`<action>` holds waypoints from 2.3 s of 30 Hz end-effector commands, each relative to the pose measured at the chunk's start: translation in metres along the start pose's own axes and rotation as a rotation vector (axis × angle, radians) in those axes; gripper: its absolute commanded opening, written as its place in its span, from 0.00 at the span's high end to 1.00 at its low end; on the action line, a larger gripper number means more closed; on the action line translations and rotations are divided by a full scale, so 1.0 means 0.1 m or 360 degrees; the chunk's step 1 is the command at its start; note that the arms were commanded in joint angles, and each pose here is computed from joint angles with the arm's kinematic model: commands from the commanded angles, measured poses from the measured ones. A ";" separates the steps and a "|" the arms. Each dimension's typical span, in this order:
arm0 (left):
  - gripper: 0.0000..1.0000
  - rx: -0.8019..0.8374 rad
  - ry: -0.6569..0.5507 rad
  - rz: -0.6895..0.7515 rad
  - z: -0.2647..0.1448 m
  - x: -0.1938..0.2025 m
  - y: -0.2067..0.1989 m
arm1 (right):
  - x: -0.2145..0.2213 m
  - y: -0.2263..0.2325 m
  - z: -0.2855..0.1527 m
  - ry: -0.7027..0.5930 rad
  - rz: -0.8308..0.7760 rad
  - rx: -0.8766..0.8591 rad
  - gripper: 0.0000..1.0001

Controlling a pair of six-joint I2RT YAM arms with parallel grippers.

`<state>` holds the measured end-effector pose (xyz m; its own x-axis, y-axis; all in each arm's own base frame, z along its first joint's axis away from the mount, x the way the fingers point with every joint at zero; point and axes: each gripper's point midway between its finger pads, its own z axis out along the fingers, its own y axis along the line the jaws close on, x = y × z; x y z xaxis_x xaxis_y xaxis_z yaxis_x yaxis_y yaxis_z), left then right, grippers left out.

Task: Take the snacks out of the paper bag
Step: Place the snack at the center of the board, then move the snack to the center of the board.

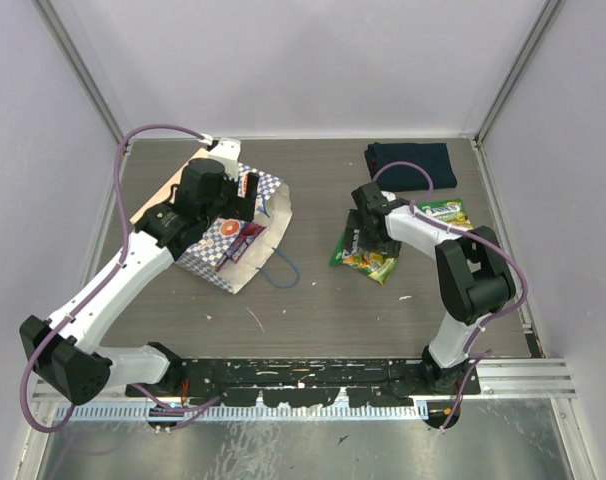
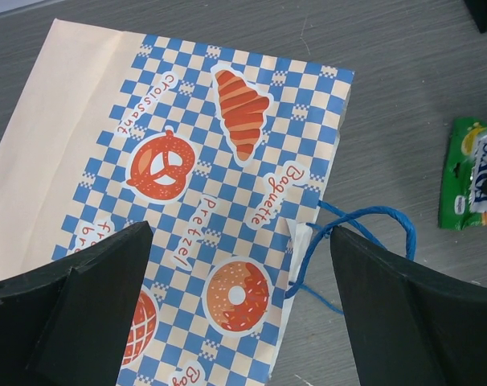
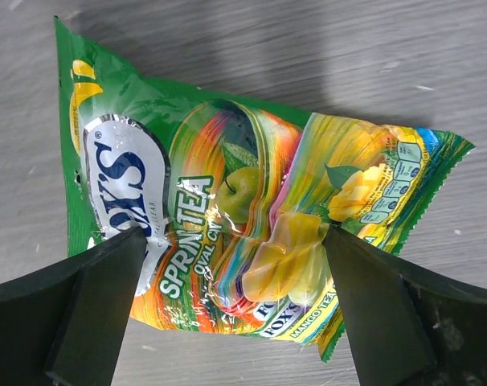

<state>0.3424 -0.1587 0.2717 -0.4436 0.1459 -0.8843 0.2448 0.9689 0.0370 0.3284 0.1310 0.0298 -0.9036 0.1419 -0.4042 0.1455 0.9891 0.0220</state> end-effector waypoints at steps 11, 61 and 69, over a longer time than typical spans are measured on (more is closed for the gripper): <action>0.04 0.0037 -0.0050 0.0008 0.01 -0.14 0.00 | 0.12 -0.51 0.26 0.0317 0.1120 0.0347 0.00; 0.04 0.0144 0.0028 -0.0052 0.13 0.04 -0.17 | -1.04 0.33 -0.71 -0.0515 0.0160 -0.0788 0.99; 0.04 0.0132 0.0031 -0.0054 0.11 0.06 -0.14 | -0.78 0.52 -0.32 -0.0332 0.0180 -0.0905 0.99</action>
<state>0.3425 -0.1755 0.2422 -0.5209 0.1628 -0.8380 0.3144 0.9492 -0.0110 0.3950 0.1584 0.1147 -0.7561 0.2924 -0.5855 -0.0442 0.8698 0.4914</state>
